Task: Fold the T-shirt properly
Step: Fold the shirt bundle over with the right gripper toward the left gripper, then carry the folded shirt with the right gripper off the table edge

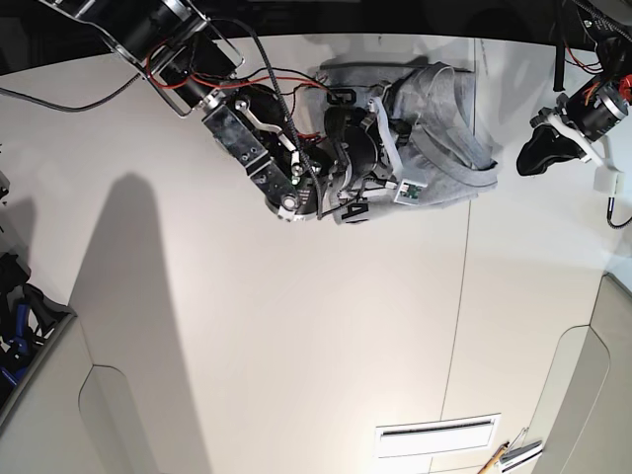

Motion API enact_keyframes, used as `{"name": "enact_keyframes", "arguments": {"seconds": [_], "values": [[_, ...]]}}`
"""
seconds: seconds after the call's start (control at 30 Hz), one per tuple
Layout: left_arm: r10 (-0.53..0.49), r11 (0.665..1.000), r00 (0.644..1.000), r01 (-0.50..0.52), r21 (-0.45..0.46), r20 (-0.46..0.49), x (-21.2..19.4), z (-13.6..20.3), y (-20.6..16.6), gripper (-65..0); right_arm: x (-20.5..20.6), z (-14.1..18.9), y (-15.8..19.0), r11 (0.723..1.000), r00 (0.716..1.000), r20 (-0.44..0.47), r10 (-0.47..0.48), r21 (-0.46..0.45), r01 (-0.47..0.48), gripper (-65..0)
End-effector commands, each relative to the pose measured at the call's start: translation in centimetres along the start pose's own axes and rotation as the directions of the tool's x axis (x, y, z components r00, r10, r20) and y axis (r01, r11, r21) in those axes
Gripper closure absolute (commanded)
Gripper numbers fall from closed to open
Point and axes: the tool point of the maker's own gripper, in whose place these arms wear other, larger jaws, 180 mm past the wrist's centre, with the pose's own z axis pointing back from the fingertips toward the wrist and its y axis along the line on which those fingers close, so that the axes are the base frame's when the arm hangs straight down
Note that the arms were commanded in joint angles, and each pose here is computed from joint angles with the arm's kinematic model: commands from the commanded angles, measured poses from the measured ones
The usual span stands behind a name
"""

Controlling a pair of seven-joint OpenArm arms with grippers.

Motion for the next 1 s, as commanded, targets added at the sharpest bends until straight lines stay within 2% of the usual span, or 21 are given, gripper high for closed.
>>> {"name": "enact_keyframes", "arguments": {"seconds": [0.0,0.07,0.1,0.13,0.2,0.3,0.43,0.6,0.73,0.87,0.9,0.97], "values": [[-0.032,0.999,0.999,0.033,-0.016,0.039,1.3,0.3,-0.4,0.0,-2.3,-0.3,-1.4,0.998,0.995,-0.096,-0.036,-0.057,0.031,0.0],[-0.032,0.999,0.999,0.032,-0.016,0.038,1.3,0.3,-0.4,0.0,-3.8,-0.2,-2.6,0.988,0.986,-0.108,-0.128,-0.104,0.117,0.0],[-0.032,0.999,0.999,0.033,-0.016,0.038,1.3,0.3,-0.4,0.0,-4.3,0.2,-3.5,0.974,0.977,-0.09,-0.191,-0.139,0.178,0.0],[-0.032,0.999,0.999,0.033,-0.016,0.039,1.3,0.3,-0.4,0.0,-4.8,0.8,-4.6,0.952,0.962,-0.063,-0.265,-0.176,0.251,0.0],[-0.032,0.999,0.999,0.032,-0.016,0.039,1.3,0.3,-0.4,0.0,-6.1,2.4,-6.9,0.89,0.916,0.013,-0.4,-0.233,0.392,0.0],[-0.032,0.999,0.999,0.033,-0.016,0.039,1.3,0.3,-0.4,0.0,-8.7,5.6,-10.0,0.77,0.813,0.155,-0.562,-0.262,0.582,0.0],[-0.032,0.999,0.999,0.033,-0.016,0.038,1.3,0.3,-0.4,0.0,-14.1,10.4,-13.0,0.574,0.633,0.333,-0.699,-0.267,0.774,0.0],[-0.031,0.999,0.999,0.032,-0.02,0.042,1.4,0.3,-0.5,0.0,-21.9,16.4,-13.7,0.333,0.412,0.506,-0.758,-0.244,0.911,0.0],[-0.03,0.999,0.999,0.031,-0.022,0.043,1.4,0.3,-0.5,0.0,-27.6,20.3,-12.2,0.163,0.27,0.616,-0.74,-0.225,0.961,0.0],[-0.03,0.999,0.999,0.031,-0.022,0.044,1.4,0.3,-0.5,0.0,-31.6,23.6,-10.4,0.037,0.167,0.706,-0.688,-0.195,0.98,0.0],[-0.03,0.999,0.999,0.031,-0.022,0.044,1.4,0.3,-0.5,0.0,-32.2,24.4,-10.2,0.015,0.144,0.729,-0.67,-0.18,0.984,0.0],[-0.03,0.999,0.999,0.031,-0.023,0.045,1.5,0.3,-0.5,0.0,-32.8,25.6,-10.0,-0.011,0.106,0.766,-0.634,-0.146,0.989,0.0]]}}
